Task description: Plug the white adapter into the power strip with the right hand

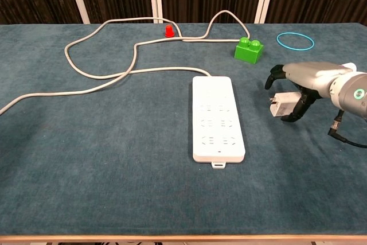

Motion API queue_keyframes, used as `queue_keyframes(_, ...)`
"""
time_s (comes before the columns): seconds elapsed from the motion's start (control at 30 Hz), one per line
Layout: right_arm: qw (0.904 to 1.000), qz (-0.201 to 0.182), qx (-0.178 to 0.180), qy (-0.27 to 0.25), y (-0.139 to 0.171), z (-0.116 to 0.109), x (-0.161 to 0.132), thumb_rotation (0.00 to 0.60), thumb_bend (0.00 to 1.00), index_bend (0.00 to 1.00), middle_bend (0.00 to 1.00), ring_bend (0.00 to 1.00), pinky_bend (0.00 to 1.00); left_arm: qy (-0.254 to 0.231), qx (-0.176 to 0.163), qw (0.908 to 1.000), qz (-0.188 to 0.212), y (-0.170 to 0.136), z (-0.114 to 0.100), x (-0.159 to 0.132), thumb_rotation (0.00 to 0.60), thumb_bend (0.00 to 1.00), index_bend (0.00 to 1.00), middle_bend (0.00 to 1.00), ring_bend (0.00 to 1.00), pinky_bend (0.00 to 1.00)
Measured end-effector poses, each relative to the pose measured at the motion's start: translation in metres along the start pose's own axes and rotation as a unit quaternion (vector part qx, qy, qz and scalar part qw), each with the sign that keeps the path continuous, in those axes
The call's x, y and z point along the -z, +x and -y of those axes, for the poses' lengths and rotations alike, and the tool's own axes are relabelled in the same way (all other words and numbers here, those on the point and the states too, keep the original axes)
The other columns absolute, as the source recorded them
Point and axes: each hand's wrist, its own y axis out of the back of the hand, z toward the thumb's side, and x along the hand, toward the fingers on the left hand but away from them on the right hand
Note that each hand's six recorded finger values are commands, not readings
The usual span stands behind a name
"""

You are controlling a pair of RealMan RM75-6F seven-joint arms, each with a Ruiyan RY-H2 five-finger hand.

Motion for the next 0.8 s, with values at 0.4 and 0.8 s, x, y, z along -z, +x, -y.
queue_keyframes(0.4,0.9998,-0.016,0.001,0.009,0.019,-0.029,-0.004,0.6,0.32,0.25,0.01,0.04,0.04,0.001,0.005,1.0,0.002,0.0,0.002,-0.002,0.6,0.14,0.08,0.0,0.0,0.0)
queue_keyframes(0.8,0.9999,0.004,-0.002,0.012,0.047,-0.038,0.027,0.6,0.31,0.25,0.01,0.04,0.04,-0.002,0.004,1.0,-0.003,-0.001,0.0,0.001,0.6,0.14,0.08,0.0,0.0,0.0)
